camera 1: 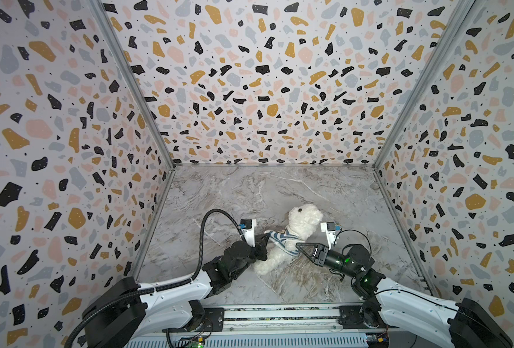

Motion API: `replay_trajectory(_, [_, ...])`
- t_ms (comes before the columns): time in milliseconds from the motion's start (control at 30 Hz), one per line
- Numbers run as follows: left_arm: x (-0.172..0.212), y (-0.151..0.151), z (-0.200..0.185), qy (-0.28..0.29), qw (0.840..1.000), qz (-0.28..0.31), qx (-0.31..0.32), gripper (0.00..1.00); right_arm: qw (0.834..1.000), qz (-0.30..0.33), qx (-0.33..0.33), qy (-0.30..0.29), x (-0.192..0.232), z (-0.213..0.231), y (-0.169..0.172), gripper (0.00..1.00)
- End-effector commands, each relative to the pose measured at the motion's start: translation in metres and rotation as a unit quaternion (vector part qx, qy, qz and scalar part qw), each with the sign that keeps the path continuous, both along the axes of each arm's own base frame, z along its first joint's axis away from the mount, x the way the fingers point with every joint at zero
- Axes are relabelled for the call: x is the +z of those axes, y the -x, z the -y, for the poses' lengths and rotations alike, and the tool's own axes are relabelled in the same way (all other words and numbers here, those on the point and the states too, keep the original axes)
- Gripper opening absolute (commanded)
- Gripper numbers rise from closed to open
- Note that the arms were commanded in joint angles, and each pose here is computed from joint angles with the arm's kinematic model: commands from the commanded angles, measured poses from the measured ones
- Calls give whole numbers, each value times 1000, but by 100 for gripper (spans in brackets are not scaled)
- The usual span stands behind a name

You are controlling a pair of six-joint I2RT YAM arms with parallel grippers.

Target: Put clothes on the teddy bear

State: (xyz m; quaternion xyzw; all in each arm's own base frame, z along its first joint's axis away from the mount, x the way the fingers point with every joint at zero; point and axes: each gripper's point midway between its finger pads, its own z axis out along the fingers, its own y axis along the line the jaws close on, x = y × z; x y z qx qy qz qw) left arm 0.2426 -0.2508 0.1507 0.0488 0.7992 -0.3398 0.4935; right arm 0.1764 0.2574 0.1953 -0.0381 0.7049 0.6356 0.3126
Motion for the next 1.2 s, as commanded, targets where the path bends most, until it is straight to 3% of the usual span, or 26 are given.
replay_trajectory(0, [-38,-3,-27,-66,997,-22,35,0,996,91,6,-15,35,-2,-2,3])
replay_trajectory(233, [-47,19,5,-13,998,-46,-32,0,988,107,-42,101,-1,8,-21,36])
replay_trajectory(267, [-47,22,11,-7,998,-48,-39,0,986,113,-46,110,0,10,-21,42])
replay_trajectory(300, [-47,24,16,1,998,-52,-46,0,984,124,-50,121,2,12,-20,57])
replay_trajectory(333, [-49,27,20,7,997,-56,-52,0,980,131,-54,137,2,14,-20,64])
replay_trajectory(433, [-54,31,31,19,995,-69,-63,0,965,148,-59,208,-7,16,-19,73])
replay_trajectory(600, [-54,36,44,38,993,-75,-79,0,940,163,-29,298,-30,7,-7,75])
replay_trajectory(800, [-56,41,54,33,992,-80,-86,0,915,144,-17,376,-61,1,10,69])
replay_trajectory(1167, [-59,42,57,31,992,-83,-87,0,893,96,-75,433,-94,23,14,58])
